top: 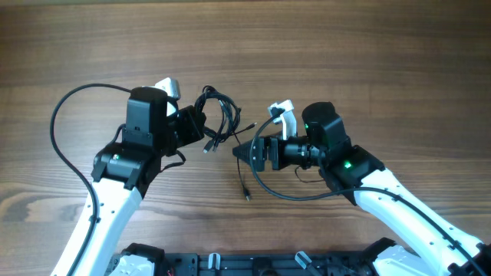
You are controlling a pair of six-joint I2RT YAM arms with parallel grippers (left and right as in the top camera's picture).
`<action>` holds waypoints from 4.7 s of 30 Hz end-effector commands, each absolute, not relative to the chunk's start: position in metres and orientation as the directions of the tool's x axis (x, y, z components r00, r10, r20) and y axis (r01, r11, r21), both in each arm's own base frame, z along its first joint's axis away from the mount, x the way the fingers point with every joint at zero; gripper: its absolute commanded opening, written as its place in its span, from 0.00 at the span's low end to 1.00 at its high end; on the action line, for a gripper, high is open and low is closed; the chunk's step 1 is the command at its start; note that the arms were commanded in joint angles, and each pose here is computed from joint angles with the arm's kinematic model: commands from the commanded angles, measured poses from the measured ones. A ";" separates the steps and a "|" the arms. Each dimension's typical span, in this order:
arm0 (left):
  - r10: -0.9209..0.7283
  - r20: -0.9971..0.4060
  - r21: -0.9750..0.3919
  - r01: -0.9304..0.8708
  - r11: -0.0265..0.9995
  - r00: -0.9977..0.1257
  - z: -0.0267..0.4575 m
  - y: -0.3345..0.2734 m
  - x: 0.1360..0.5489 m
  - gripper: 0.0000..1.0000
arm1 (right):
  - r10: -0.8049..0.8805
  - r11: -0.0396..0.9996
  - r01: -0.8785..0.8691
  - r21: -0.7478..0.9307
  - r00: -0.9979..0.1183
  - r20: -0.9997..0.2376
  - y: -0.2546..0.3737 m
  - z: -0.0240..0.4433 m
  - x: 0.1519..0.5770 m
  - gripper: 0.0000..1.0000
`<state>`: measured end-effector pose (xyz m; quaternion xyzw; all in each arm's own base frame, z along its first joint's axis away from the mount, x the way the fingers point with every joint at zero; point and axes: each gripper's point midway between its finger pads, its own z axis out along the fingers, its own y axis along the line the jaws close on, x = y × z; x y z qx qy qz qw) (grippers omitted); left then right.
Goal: Untangle cables
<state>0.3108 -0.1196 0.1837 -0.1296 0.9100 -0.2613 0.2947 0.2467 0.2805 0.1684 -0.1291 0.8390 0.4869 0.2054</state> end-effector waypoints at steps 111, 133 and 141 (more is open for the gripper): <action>-0.197 -0.436 -0.623 0.136 0.771 -0.878 0.193 -0.166 0.286 0.04 | 0.216 0.372 -0.234 0.898 -0.919 -0.329 0.271 0.198 0.290 0.55; -0.281 -0.443 -0.598 0.047 0.800 -0.851 0.190 -0.154 0.300 0.04 | 0.044 0.369 -0.092 0.925 -0.992 -0.116 0.313 0.178 0.222 0.48; -0.219 -0.440 -0.603 0.107 0.790 -0.871 0.191 -0.175 0.288 0.04 | 0.272 0.435 0.041 0.900 -0.958 -0.088 0.301 0.167 0.257 0.10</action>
